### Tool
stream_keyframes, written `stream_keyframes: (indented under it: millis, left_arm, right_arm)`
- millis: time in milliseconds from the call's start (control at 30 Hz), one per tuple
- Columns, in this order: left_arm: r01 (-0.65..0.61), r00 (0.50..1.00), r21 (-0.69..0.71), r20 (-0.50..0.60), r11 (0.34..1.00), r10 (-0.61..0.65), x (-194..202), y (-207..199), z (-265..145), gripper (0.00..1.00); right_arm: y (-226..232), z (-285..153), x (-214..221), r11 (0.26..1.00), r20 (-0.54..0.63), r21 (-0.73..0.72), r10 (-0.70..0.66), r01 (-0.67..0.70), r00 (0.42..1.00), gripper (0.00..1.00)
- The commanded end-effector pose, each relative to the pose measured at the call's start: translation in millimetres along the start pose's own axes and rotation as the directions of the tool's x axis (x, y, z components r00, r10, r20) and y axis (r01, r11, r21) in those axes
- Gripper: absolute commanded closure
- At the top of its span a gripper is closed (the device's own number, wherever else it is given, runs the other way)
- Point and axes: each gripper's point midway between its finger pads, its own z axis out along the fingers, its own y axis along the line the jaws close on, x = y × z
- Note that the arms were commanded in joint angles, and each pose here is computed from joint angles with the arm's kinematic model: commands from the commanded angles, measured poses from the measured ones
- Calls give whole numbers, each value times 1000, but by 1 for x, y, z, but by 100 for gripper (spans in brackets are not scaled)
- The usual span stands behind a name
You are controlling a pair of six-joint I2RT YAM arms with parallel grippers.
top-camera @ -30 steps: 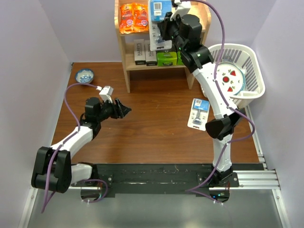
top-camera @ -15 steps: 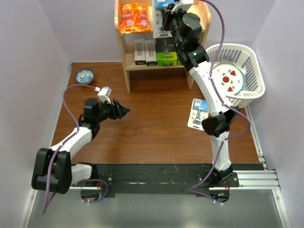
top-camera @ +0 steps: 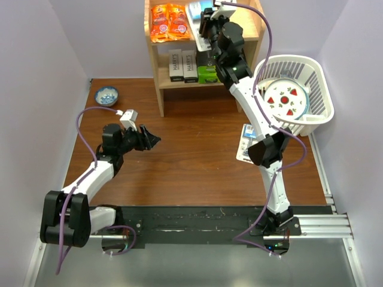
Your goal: Place and organize the shaving razors onto the shelf
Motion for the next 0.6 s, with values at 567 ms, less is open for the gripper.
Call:
stream_keyframes:
  millis: [567]
  left_arm:
    - [-48, 996, 36, 75, 998, 46, -21, -6, -6, 40]
  right_arm:
    - [0, -89, -125, 829, 251, -311, -400, 465, 881, 34]
